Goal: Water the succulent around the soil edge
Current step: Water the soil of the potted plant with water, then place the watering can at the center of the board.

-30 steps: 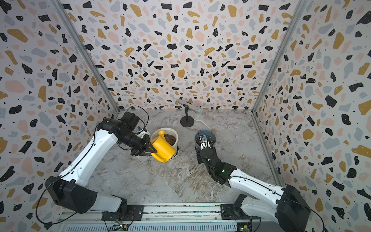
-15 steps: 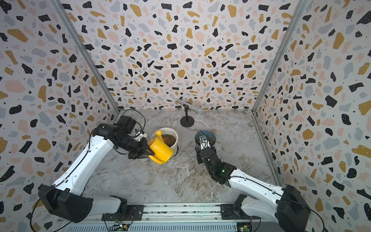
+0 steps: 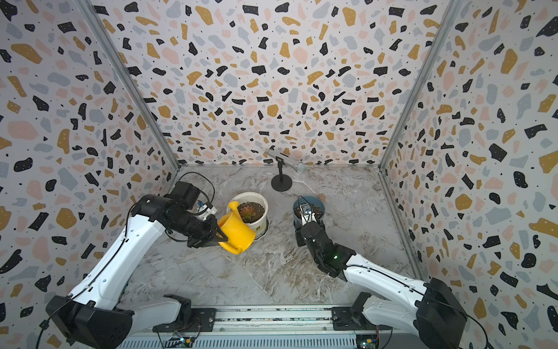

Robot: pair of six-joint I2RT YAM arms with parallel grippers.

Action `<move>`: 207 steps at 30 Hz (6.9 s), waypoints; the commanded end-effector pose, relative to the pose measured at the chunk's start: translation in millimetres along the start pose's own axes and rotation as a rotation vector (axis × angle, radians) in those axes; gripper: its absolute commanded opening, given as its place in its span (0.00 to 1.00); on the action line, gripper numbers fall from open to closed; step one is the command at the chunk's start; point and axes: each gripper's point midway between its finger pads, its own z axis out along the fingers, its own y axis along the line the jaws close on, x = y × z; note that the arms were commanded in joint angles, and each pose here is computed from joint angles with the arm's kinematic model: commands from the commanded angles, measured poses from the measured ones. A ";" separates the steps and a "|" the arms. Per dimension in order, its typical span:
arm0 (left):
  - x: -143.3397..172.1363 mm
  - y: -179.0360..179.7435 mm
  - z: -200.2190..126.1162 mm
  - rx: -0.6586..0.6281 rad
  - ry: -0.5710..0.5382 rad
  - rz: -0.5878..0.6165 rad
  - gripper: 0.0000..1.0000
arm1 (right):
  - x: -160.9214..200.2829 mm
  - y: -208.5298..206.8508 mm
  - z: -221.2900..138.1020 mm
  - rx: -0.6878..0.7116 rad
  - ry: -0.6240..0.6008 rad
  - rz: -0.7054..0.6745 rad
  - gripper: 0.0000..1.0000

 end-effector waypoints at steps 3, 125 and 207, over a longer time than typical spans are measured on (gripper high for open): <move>10.7 17.2 -1.1 -0.058 0.002 0.002 0.00 | -9.0 -2.1 -6.8 -0.004 -0.023 0.003 0.47; 91.5 -54.7 17.8 0.109 -0.174 0.687 0.00 | -16.0 -40.3 -36.7 0.093 -0.201 0.100 0.69; 68.6 -67.7 194.0 -0.463 -0.299 0.511 0.50 | 20.0 -81.8 -2.1 0.200 0.003 0.252 0.80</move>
